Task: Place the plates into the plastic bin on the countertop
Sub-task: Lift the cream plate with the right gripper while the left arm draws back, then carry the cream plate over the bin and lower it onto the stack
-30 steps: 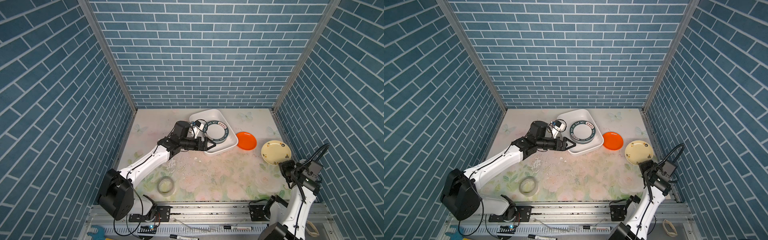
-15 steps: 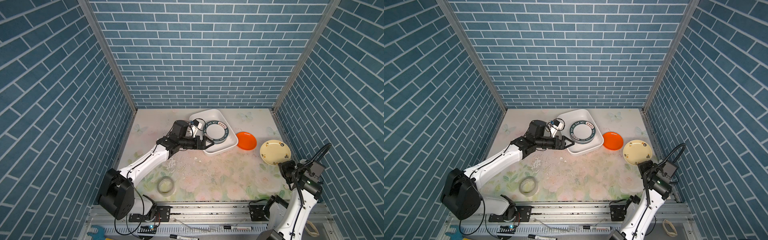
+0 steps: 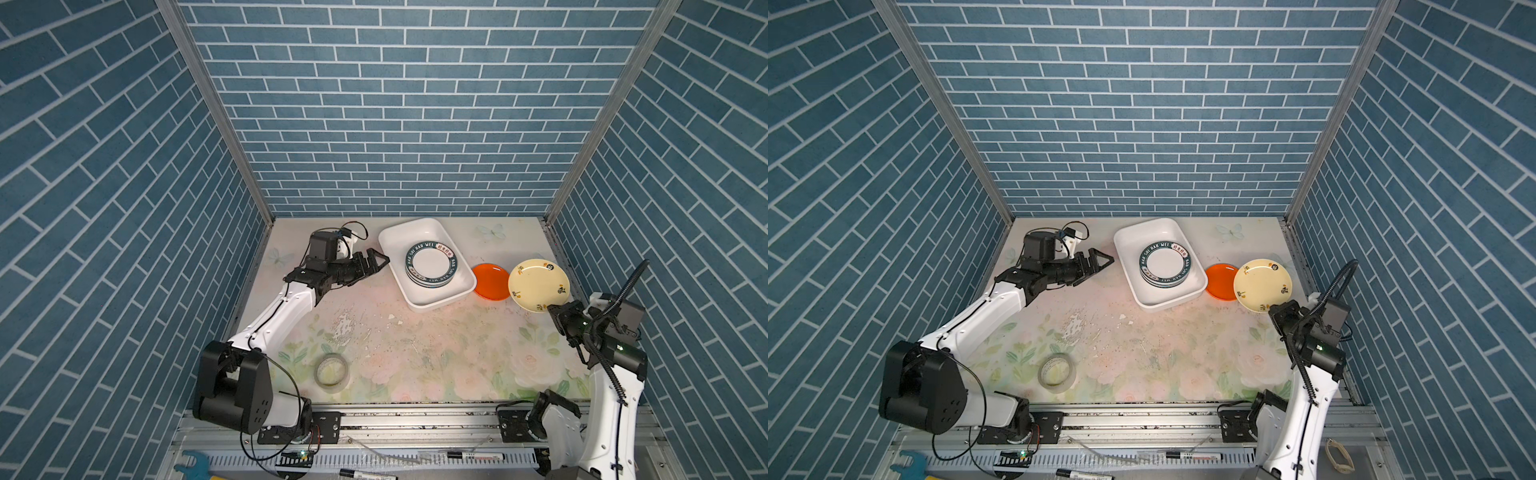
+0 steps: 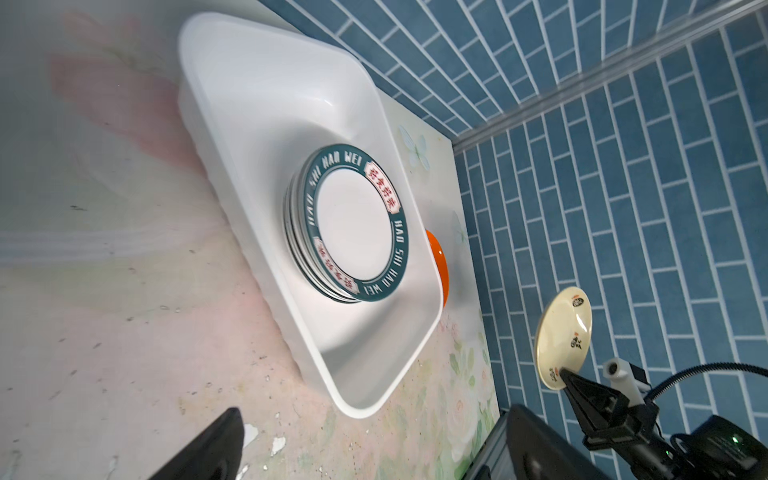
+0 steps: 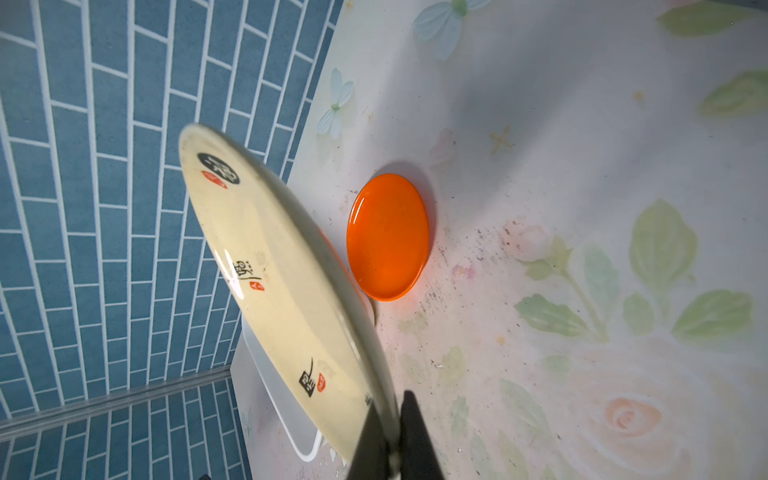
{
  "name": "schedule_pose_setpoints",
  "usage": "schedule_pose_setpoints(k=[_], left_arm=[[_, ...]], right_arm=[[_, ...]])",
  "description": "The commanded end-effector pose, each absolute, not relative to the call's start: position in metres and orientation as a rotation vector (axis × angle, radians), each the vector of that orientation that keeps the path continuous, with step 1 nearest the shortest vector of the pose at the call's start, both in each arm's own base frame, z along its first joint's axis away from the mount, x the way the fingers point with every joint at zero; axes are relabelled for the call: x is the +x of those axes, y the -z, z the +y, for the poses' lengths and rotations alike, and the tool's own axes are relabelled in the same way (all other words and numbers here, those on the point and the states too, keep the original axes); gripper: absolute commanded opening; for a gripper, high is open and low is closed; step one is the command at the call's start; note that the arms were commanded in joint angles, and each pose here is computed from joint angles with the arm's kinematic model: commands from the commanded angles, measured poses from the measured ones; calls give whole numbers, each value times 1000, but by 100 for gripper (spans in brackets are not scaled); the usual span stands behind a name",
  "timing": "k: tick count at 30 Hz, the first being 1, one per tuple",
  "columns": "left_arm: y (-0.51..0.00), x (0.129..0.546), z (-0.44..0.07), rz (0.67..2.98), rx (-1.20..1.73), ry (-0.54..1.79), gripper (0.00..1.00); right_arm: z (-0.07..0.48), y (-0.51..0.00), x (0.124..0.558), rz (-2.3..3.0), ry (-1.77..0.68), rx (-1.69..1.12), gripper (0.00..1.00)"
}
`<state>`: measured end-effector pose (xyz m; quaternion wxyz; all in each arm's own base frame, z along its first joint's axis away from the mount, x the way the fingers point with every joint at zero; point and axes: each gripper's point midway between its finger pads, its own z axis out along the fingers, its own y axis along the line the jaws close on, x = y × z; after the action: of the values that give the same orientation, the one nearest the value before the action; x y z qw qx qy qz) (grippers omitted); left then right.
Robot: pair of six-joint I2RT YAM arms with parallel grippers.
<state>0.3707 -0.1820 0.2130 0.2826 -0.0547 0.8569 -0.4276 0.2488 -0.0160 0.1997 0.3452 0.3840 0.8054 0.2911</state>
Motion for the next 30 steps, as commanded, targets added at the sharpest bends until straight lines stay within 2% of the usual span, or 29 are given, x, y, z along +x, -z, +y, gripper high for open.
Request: schedule_pose_setpoints(k=[1, 16, 30], left_arm=[[-208, 380, -163, 2283, -223, 1121, 100], [-204, 408, -99, 2196, -467, 1138, 100], [-221, 407, -71, 2138, -496, 1051, 100]], right_arm=[[-13, -220, 272, 2055, -732, 930, 1], [92, -209, 392, 2211, -733, 672, 1], [183, -154, 473, 2274, -893, 736, 1]])
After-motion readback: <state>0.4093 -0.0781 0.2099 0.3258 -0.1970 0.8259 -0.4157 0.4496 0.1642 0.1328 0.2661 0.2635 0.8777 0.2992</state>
